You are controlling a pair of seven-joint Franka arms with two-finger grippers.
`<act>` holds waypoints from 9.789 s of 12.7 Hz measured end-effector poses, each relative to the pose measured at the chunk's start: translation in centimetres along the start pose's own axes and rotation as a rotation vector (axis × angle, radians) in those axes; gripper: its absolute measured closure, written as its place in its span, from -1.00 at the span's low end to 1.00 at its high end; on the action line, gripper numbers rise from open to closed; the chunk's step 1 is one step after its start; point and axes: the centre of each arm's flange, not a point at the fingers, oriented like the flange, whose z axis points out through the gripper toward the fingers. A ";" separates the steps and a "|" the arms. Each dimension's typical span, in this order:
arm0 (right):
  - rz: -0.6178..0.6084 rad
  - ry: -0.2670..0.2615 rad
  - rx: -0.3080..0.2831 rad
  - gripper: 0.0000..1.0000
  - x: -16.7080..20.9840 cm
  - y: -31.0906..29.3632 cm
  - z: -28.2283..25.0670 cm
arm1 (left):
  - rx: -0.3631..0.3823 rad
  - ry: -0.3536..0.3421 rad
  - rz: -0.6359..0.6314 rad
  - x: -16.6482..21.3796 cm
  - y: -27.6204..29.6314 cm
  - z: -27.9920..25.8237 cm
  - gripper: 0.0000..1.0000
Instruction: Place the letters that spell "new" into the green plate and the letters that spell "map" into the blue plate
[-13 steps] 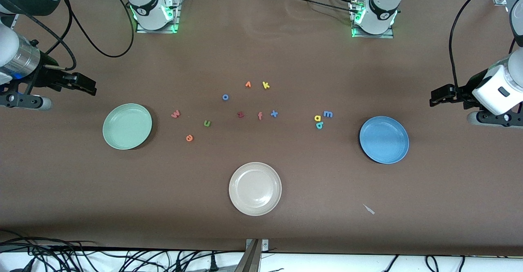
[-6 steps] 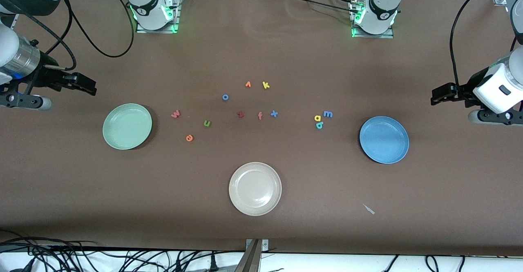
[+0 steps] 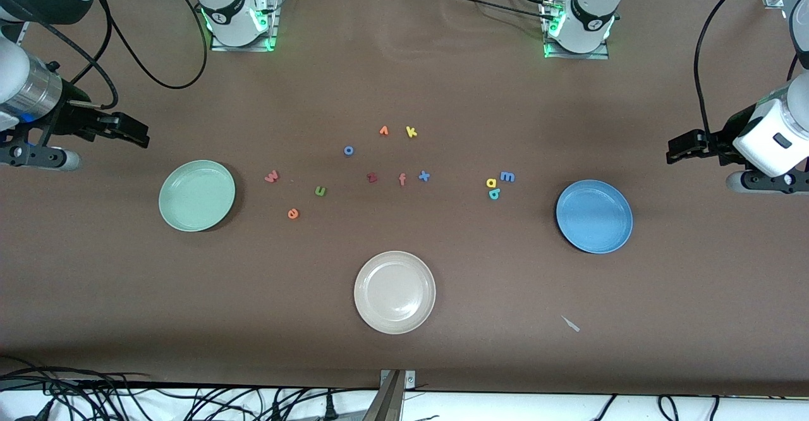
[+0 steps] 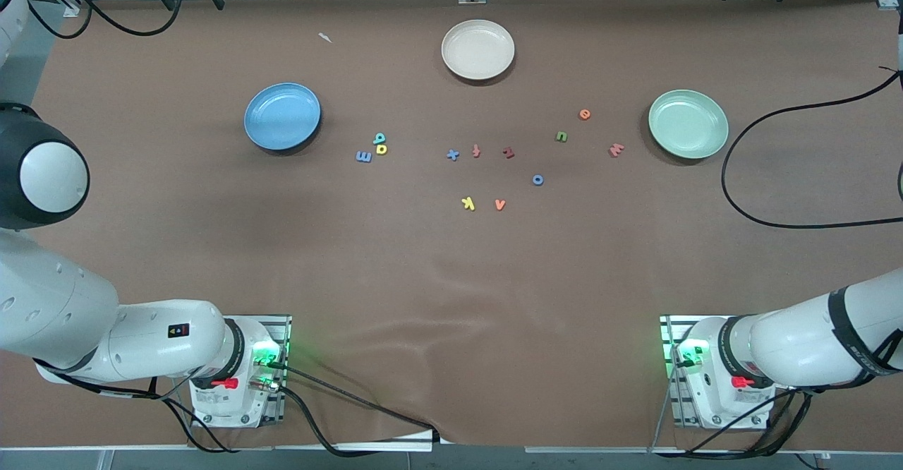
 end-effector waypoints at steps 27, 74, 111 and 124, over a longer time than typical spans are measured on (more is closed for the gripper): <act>0.019 -0.003 0.011 -1.00 0.2 0.9 0.0 | 0.000 0.000 -0.028 0.0 0.2 0.0 -1.00; 0.491 0.042 0.137 -1.00 -6.6 -10.8 31.6 | -0.098 0.026 -1.209 -7.8 21.9 38.3 -0.45; 0.527 -0.072 0.026 0.46 -2.7 -9.5 34.7 | 0.046 0.157 -0.729 0.0 14.1 27.1 0.46; 0.183 -0.091 -0.008 -0.56 1.4 2.1 31.6 | 0.048 0.068 -0.497 3.6 3.5 31.4 0.45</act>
